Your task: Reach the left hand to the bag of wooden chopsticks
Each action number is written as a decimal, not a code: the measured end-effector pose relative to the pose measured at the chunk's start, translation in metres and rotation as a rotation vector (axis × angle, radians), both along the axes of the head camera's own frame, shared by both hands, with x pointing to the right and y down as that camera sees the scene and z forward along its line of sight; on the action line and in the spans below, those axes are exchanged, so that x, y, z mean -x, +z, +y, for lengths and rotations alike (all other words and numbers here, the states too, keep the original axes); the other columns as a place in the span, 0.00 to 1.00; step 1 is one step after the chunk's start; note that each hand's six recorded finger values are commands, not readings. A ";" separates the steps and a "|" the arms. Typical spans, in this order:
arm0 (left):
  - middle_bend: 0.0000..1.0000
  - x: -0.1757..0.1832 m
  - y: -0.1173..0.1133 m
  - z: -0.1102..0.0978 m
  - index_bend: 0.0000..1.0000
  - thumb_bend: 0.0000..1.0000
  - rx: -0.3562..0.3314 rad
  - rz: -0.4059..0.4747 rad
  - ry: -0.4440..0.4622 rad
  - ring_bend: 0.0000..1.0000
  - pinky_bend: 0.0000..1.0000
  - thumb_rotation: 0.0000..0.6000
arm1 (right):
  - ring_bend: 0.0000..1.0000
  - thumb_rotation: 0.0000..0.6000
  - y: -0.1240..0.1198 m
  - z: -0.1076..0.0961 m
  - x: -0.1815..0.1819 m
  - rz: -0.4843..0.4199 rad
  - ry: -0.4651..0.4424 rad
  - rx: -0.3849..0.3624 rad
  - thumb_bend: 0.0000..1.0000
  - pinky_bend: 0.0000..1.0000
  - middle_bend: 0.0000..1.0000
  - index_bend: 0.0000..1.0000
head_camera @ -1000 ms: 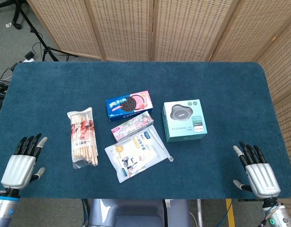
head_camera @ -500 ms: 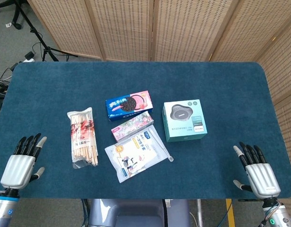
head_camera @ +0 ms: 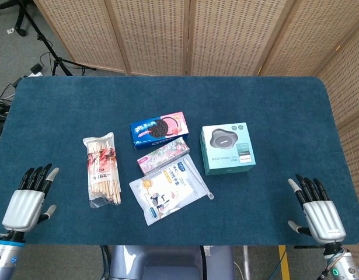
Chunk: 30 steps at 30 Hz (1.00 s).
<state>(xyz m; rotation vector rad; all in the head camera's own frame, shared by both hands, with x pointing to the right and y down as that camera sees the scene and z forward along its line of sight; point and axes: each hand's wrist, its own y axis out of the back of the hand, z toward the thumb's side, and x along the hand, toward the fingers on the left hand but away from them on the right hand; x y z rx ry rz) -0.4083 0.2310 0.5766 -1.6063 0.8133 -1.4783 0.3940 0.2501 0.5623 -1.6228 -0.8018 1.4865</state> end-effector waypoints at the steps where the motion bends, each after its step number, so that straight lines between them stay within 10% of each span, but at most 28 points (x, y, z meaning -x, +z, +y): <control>1: 0.11 -0.001 0.000 -0.001 0.00 0.31 -0.003 0.008 -0.001 0.19 0.14 1.00 | 0.00 1.00 0.000 0.000 0.000 0.000 0.001 0.002 0.13 0.00 0.00 0.00; 9: 0.59 -0.013 0.013 -0.010 0.00 0.79 0.029 0.071 0.010 0.61 0.43 1.00 | 0.00 1.00 -0.001 0.000 0.000 -0.003 0.003 -0.002 0.13 0.00 0.00 0.00; 22: 0.63 -0.049 0.064 -0.062 0.00 0.99 0.347 0.114 0.059 0.63 0.47 1.00 | 0.00 1.00 0.003 0.000 -0.001 0.002 0.005 0.009 0.13 0.00 0.00 0.00; 30: 0.63 -0.095 0.063 -0.113 0.00 1.00 0.419 0.132 0.103 0.63 0.47 1.00 | 0.00 1.00 0.004 -0.001 -0.001 0.004 0.005 0.014 0.13 0.00 0.00 0.00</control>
